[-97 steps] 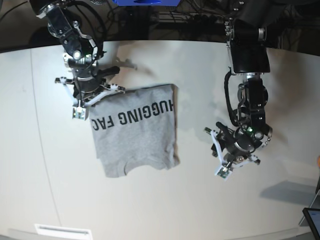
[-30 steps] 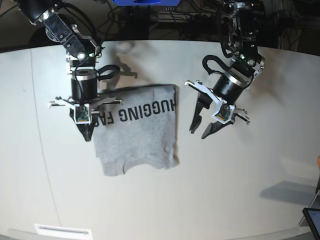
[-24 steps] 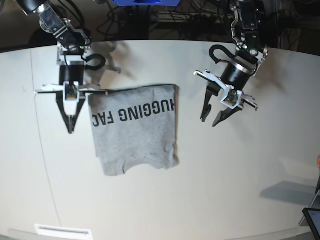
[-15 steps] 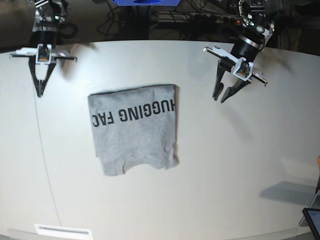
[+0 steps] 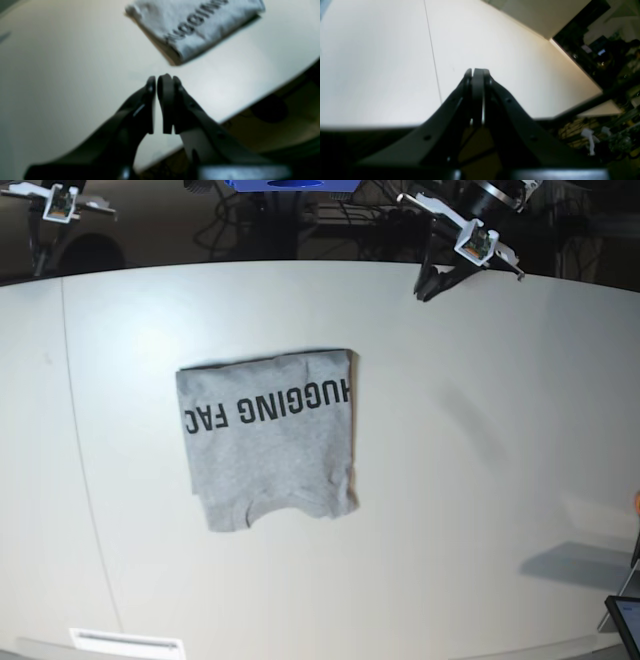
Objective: Fold the T-shirt properly
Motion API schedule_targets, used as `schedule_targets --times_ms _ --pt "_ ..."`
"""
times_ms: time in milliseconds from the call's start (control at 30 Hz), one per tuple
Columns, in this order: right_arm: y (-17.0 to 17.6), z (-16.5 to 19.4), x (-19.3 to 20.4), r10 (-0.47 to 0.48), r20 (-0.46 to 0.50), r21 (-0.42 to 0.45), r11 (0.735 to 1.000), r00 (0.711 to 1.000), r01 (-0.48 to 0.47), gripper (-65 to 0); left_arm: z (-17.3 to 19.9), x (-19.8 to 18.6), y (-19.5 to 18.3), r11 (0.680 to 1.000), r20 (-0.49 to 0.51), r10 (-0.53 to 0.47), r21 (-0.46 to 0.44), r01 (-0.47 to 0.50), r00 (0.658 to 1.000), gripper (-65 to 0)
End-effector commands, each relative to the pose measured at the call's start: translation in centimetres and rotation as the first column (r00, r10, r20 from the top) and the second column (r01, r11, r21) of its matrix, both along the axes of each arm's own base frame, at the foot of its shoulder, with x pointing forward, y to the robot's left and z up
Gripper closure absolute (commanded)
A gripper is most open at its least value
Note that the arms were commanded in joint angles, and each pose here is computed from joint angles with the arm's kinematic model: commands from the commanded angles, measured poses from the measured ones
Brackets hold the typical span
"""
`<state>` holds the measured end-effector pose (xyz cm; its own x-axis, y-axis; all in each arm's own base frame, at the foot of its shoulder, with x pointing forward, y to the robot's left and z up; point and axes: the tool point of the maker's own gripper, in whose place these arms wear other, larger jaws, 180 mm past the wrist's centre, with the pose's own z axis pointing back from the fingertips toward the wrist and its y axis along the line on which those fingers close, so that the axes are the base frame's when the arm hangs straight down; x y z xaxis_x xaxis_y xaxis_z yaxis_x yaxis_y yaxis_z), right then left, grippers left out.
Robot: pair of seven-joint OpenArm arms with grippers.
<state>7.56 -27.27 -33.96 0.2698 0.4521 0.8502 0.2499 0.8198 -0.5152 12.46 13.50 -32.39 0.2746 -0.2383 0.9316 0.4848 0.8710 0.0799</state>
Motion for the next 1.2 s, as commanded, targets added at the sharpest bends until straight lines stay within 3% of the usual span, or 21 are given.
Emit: schedule_targets --times_ms 0,167,300,400,567,633,667,700,733,767,800,833,867,900,967,1033,1167 --pt "0.0 0.3 -0.9 0.022 -0.007 -0.016 1.0 1.0 -0.022 -0.1 0.6 -0.7 0.0 1.0 0.003 0.002 -0.02 -0.002 1.0 -4.0" --pt "-0.3 -2.7 -5.1 -0.025 -0.147 -0.002 1.0 0.989 0.025 -0.1 -0.7 -4.2 -0.4 0.998 -0.11 0.04 -0.036 -0.044 0.993 -3.9" --pt "-0.9 -6.0 -8.7 -0.053 -0.284 -0.009 0.999 0.958 0.052 -0.1 -3.4 -7.3 -0.2 0.993 -0.23 0.093 -0.05 -0.107 0.969 -3.9" --pt "0.1 -10.8 -11.3 -0.048 -0.44 0.03 0.997 0.897 0.068 -0.1 -7.9 -10.4 0.5 0.988 -0.385 0.132 -0.023 -0.152 0.914 -3.9" --pt "-0.9 -17.9 -13.1 -0.096 -0.616 -0.001 0.993 0.782 0.121 -0.1 -15.3 -13.5 2.3 0.976 -0.573 0.196 0.032 -0.217 0.796 -3.9" --pt "-1.5 -21.4 -13.4 -0.119 -0.704 -0.013 0.988 0.7 0.156 -0.1 -18.5 -14.5 2.5 0.971 -0.651 0.21 0.052 -0.233 0.73 -3.9" --pt "-1.6 -23.2 -13.7 -0.117 -0.755 -0.005 0.985 0.645 0.173 -0.1 -20.0 -14.6 2.7 0.968 -0.682 0.218 0.06 -0.243 0.698 -3.9" --pt "-1.3 -25.3 -14.0 -0.102 -0.813 0.012 0.981 0.573 0.192 -0.1 -21.8 -14.9 2.5 0.967 -0.725 0.216 0.069 -0.244 0.654 -3.9" --pt "-0.9 -27.0 -14.3 -0.078 -0.867 0.03 0.978 0.493 0.207 -0.1 -23.5 -15.8 2.5 0.967 -0.775 0.216 0.085 -0.241 0.594 -3.9" --pt "-0.4 -28.6 -14.6 -0.042 -0.918 0.051 0.974 0.395 0.221 -0.1 -25.4 -16.5 2.5 0.968 -0.822 0.213 0.105 -0.227 0.528 -3.9" --pt "0.7 -29.7 -14.7 0.006 -0.947 0.083 0.97 0.32 0.228 -0.3 -26.9 -17.2 2.3 0.972 -0.861 0.202 0.119 -0.203 0.467 -3.9" --pt "2.5 -30.6 -14.6 0.067 -0.967 0.126 0.965 0.247 0.232 -0.3 -28.3 -18.4 1.9 0.975 -0.901 0.19 0.127 -0.181 0.391 -3.9" --pt "3.6 -31.1 -14.3 0.109 -0.974 0.154 0.962 0.197 0.228 -0.6 -29.4 -18.9 1.4 0.977 -0.925 0.177 0.125 -0.17 0.337 -3.9" --pt "4.2 -31.4 -13.4 0.141 -0.973 0.18 0.959 0.182 0.221 -0.7 -30.3 -19.5 0.6 0.98 -0.944 0.157 0.112 -0.167 0.291 -3.9" --pt "6.0 -31.8 -11.6 0.178 -0.965 0.218 0.954 0.193 0.208 -0.7 -31.3 -19.3 -0.9 0.98 -0.959 0.122 0.075 -0.186 0.254 -3.9" --pt "7.0 -32.0 -9.6 0.192 -0.957 0.237 0.95 0.22 0.201 -0.7 -31.9 -18.0 -1.3 0.972 -0.959 0.126 0.069 -0.224 0.253 -3.9" --pt "7.3 -32.1 -6.7 0.205 -0.942 0.258 0.948 0.265 0.185 -0.9 -33.2 -15.0 1.1 0.941 -0.912 0.296 0.226 -0.253 0.284 -3.9"
